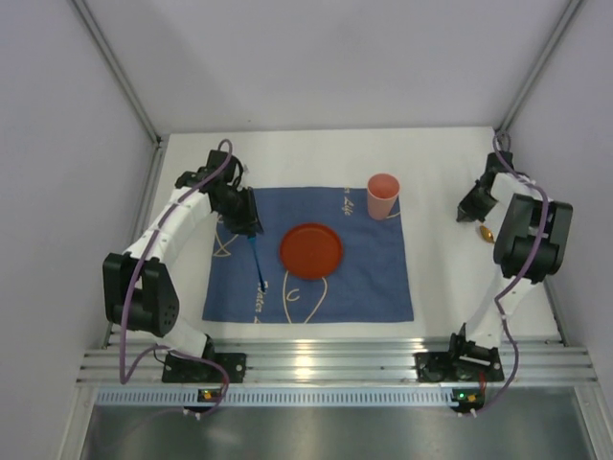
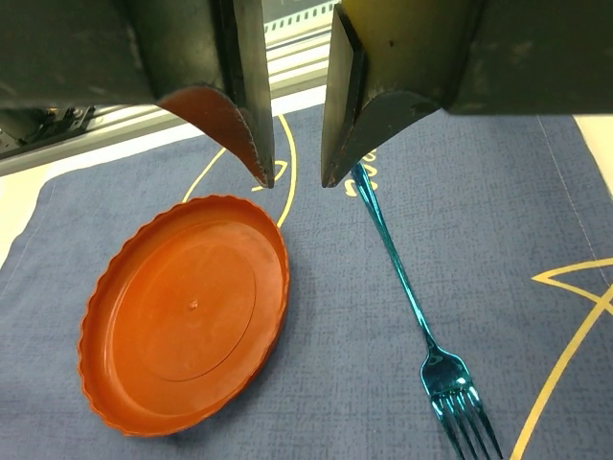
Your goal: Set the dinner table for one person
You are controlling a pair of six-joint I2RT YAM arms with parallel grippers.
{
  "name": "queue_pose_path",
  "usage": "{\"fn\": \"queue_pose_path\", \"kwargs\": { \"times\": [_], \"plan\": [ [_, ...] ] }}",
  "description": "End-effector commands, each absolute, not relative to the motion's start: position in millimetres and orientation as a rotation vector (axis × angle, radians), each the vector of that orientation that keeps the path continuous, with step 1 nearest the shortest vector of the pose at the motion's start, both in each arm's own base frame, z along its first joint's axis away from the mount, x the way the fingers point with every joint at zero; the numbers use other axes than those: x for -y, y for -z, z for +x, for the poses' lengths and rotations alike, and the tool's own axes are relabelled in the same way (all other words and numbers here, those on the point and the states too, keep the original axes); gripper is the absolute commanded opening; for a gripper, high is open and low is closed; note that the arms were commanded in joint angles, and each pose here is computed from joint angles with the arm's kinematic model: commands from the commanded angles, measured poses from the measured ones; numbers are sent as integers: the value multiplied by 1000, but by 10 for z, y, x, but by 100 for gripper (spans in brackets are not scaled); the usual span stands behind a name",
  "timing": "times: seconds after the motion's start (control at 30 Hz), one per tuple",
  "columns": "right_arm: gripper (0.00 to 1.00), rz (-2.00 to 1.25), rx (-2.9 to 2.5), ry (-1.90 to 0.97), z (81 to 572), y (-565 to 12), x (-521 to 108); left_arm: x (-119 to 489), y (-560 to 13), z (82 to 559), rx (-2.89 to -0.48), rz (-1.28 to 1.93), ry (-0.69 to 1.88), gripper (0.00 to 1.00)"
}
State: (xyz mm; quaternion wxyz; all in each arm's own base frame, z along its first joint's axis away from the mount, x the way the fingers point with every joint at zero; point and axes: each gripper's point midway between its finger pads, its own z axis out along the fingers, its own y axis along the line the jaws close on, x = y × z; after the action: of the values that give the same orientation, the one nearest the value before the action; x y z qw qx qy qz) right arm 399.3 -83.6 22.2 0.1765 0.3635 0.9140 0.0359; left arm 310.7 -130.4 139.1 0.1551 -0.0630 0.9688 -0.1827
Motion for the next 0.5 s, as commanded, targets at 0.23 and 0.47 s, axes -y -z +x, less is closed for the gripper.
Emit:
{"fn": "queue_pose_path", "kwargs": {
  "times": [0.23,0.47],
  "plan": [
    [33,812,-2544,-369,4462,-853,357,1399,-1418,3080,-2745,-229,513,31],
    [100,843,-2461,-156,4310,-1384,753,1499,-1259,3000,-2739,-248,572,31]
  ]
}}
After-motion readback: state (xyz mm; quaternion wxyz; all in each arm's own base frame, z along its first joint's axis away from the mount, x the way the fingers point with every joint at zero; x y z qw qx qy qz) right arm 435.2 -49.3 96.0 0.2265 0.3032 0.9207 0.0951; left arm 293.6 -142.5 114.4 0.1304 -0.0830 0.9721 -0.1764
